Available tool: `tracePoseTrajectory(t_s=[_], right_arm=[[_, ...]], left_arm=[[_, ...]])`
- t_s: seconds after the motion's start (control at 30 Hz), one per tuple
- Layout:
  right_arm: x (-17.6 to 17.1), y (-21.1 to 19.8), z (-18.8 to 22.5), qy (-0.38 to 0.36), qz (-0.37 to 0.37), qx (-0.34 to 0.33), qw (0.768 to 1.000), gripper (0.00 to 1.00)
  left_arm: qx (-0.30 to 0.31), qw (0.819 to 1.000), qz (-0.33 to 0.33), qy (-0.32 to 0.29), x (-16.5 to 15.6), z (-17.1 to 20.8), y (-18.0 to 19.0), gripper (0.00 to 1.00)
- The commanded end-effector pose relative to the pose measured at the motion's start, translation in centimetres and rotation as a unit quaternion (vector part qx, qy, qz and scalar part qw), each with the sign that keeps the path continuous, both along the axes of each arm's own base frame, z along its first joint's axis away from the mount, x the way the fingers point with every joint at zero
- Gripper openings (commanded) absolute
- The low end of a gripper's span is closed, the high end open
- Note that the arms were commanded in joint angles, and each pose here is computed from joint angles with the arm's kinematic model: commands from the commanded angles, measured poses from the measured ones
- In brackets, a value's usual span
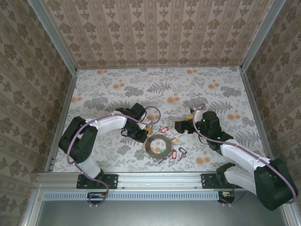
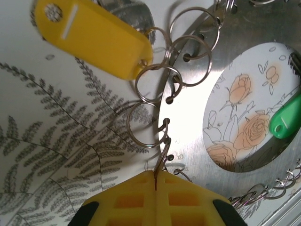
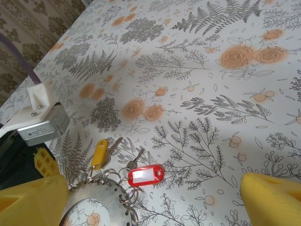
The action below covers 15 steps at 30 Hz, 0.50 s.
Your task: Put the keys on the keyring
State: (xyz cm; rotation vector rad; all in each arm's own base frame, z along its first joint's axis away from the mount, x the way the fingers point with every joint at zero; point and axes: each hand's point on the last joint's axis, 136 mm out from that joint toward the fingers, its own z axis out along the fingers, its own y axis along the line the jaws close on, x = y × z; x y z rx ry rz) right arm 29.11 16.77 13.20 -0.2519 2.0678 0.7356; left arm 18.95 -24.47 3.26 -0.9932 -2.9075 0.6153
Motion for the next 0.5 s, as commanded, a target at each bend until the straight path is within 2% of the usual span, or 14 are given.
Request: tracePoseTrajectory(t_s=[0.0,0.37,0.47], right_arm=[[0.0,-0.2,0.4,-0.003,0.0,-0.004,1.0,0.95],[-0.6,-0.5,0.8,-0.009,-0.004,-0.002,1.0,0.95],[-0.7,-0.6,0.9,-0.01,-0.005,-0.002,1.0,0.95]], left_arm=[[0.006,1.0,0.001,0.013,-1.5,0.5,0.3,0.07],[0.012,1.0,-0.002,0.002,-1.7,1.3,0.6,0.22],[0.015,0.999,-0.021,-0.019,-1.6,1.9,0.6,0.26]])
